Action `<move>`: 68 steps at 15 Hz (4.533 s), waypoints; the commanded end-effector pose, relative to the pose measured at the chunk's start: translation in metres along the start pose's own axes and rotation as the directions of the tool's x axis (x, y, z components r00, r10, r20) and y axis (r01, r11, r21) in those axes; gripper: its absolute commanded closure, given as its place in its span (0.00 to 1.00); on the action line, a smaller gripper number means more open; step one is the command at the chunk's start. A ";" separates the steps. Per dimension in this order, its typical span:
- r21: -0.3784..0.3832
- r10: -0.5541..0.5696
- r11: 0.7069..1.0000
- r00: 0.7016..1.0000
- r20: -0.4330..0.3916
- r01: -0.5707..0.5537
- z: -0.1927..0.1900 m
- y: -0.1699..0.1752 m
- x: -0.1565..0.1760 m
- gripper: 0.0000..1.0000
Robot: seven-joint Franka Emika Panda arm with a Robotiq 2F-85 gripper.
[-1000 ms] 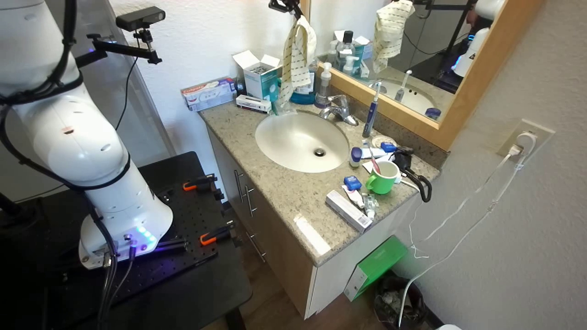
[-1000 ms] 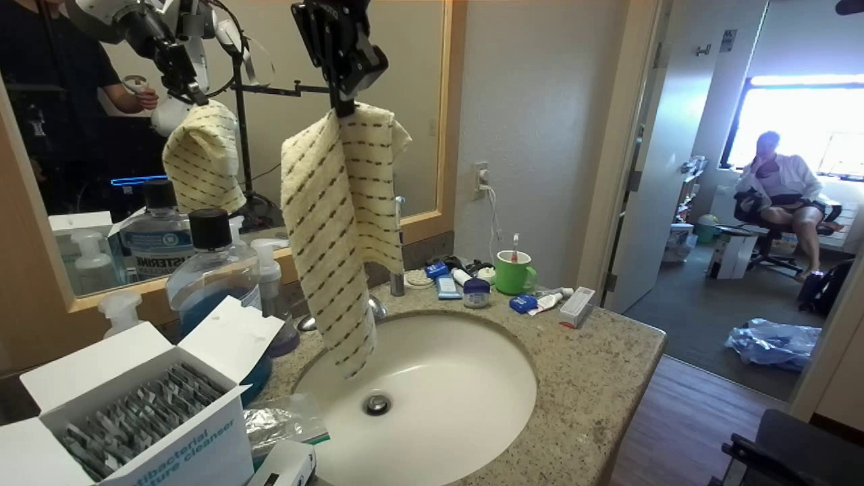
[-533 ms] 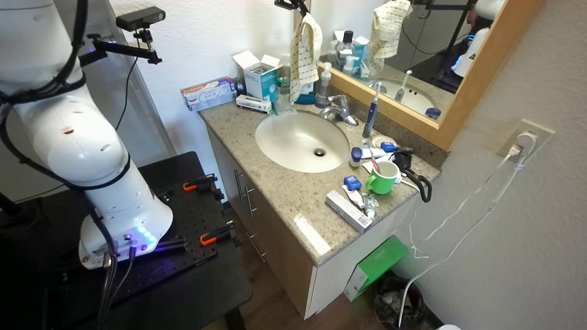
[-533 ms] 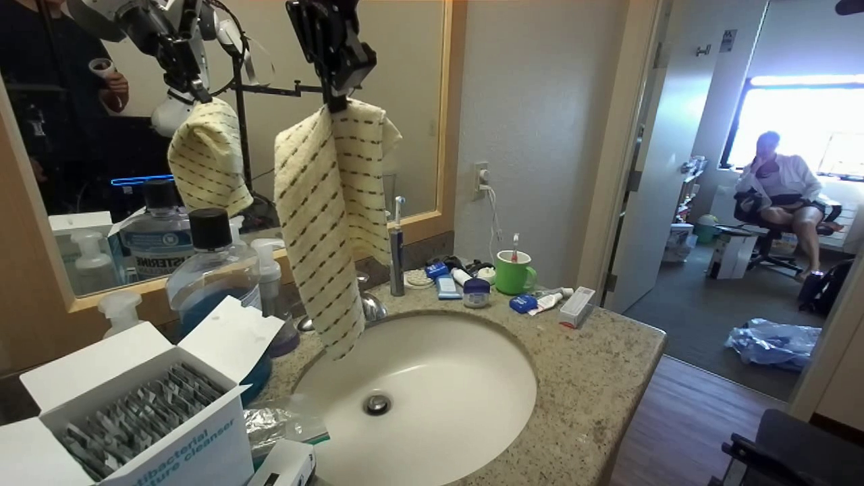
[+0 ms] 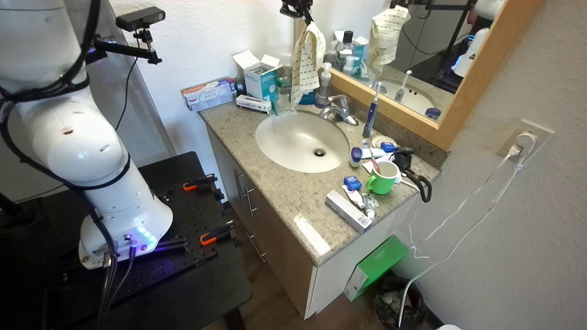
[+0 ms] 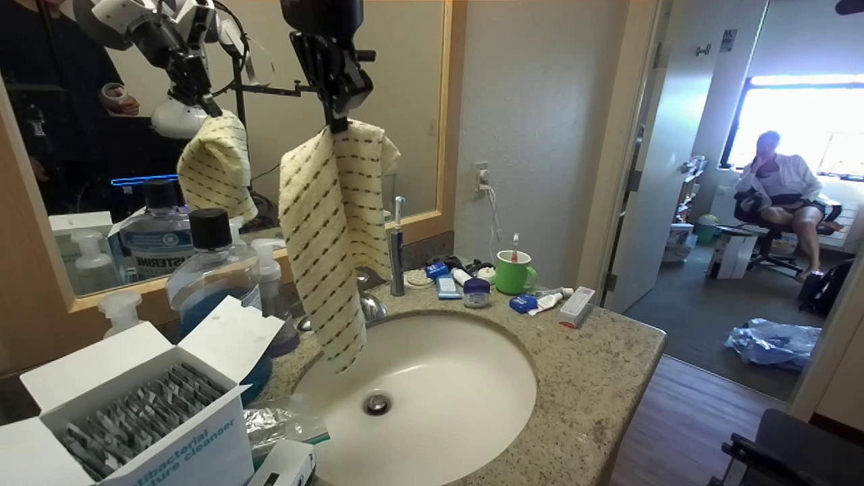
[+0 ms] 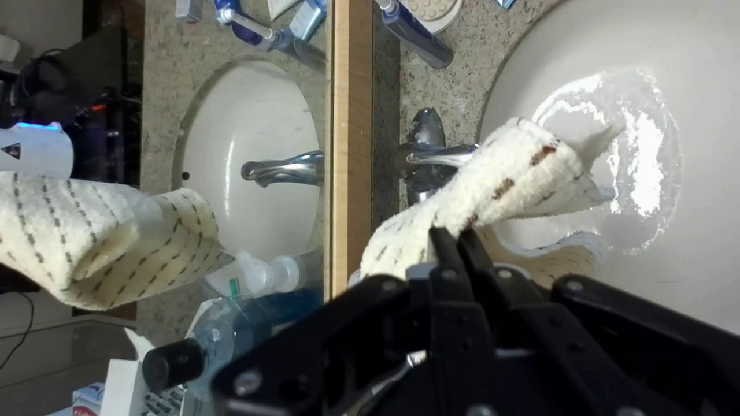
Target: Pick the towel on the counter and put it on the faucet
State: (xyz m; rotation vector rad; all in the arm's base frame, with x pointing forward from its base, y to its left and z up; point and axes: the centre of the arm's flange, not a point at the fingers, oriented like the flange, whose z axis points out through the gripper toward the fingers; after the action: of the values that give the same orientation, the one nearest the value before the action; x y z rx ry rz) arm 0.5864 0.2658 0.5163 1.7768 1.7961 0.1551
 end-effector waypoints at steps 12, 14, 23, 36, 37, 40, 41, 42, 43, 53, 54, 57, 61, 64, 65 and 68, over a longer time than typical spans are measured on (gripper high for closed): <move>0.144 0.166 0.975 0.986 0.034 -0.169 0.085 0.049 -0.020 0.95; 0.154 0.205 0.966 0.978 0.036 -0.208 0.092 0.053 -0.034 0.95; 0.216 0.316 0.923 0.948 0.043 -0.317 0.137 0.058 -0.055 0.95; 0.305 0.320 0.898 0.947 0.040 -0.316 0.195 0.034 -0.026 0.95; 0.302 0.319 0.898 0.946 0.047 -0.318 0.199 0.034 -0.026 0.95; 0.311 0.328 0.891 0.943 0.061 -0.330 0.216 0.032 -0.026 0.95; 0.313 0.334 0.887 0.940 0.070 -0.339 0.223 0.031 -0.027 0.95; 0.319 0.348 0.879 0.934 0.079 -0.354 0.230 0.030 -0.029 0.95; 0.323 0.357 0.873 0.930 0.086 -0.365 0.238 0.028 -0.030 0.95; 0.303 0.413 0.858 0.908 0.072 -0.415 0.267 0.027 -0.028 0.94; 0.298 0.411 0.862 0.909 0.066 -0.411 0.265 0.028 -0.028 0.84; 0.284 0.414 0.866 0.909 0.052 -0.411 0.252 0.035 -0.030 0.54; 0.235 0.403 0.890 0.915 -0.005 -0.391 0.222 0.045 -0.033 0.24; 0.191 0.399 0.904 0.915 -0.057 -0.382 0.196 0.056 -0.037 0.02; 0.178 0.400 0.906 0.914 -0.068 -0.383 0.189 0.059 -0.039 0.00; 0.137 0.388 0.918 0.916 -0.107 -0.373 0.161 0.065 -0.040 0.00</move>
State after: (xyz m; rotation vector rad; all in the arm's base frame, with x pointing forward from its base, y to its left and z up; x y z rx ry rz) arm 0.7366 0.1789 0.4056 2.2789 1.5076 0.2790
